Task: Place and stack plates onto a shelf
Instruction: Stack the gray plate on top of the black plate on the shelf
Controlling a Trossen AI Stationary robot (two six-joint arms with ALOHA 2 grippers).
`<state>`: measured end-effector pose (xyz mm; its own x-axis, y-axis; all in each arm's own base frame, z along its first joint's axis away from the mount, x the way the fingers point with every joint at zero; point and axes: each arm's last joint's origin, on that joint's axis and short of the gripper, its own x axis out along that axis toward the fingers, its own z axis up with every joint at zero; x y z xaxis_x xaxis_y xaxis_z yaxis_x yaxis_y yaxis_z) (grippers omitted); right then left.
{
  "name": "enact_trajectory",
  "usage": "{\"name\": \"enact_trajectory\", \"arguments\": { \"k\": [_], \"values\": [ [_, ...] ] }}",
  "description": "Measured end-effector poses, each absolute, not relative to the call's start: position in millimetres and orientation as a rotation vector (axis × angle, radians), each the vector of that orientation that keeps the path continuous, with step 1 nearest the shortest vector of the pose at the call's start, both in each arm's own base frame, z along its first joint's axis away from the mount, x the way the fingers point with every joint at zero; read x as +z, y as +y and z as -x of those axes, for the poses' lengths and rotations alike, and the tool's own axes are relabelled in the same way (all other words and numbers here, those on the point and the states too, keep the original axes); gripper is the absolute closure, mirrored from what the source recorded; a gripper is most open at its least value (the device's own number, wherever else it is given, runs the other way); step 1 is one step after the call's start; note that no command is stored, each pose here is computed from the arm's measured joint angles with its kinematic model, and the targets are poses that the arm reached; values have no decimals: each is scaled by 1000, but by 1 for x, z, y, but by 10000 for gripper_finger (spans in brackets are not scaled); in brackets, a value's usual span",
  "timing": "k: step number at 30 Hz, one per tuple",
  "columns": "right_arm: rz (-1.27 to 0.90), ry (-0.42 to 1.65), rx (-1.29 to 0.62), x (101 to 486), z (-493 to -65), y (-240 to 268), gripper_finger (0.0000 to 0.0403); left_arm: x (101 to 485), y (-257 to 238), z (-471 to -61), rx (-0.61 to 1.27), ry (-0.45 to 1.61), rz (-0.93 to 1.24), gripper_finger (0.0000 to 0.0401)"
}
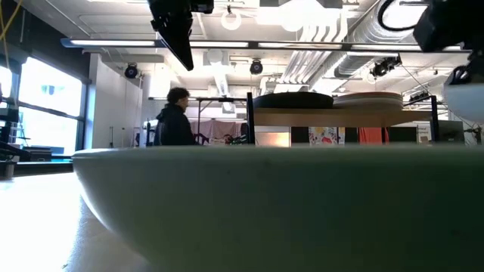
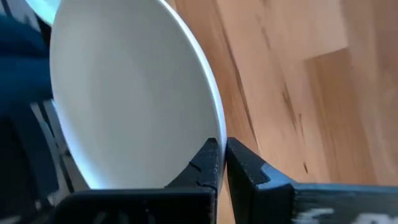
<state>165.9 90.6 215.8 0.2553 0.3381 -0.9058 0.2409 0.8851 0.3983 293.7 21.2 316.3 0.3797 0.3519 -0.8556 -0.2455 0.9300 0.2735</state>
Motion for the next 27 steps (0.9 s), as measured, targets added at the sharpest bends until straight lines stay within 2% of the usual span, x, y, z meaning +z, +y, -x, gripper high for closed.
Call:
{"name": "enact_trajectory", "arguments": {
  "k": [17,27],
  "values": [
    [-977,855,-331,259,-151,40,403,316,21,-294,382,1118,-107,266],
    [-1026,554,-466,271,-168,-3,403,316,21,-294,383,1118,-106,266]
  ]
}}
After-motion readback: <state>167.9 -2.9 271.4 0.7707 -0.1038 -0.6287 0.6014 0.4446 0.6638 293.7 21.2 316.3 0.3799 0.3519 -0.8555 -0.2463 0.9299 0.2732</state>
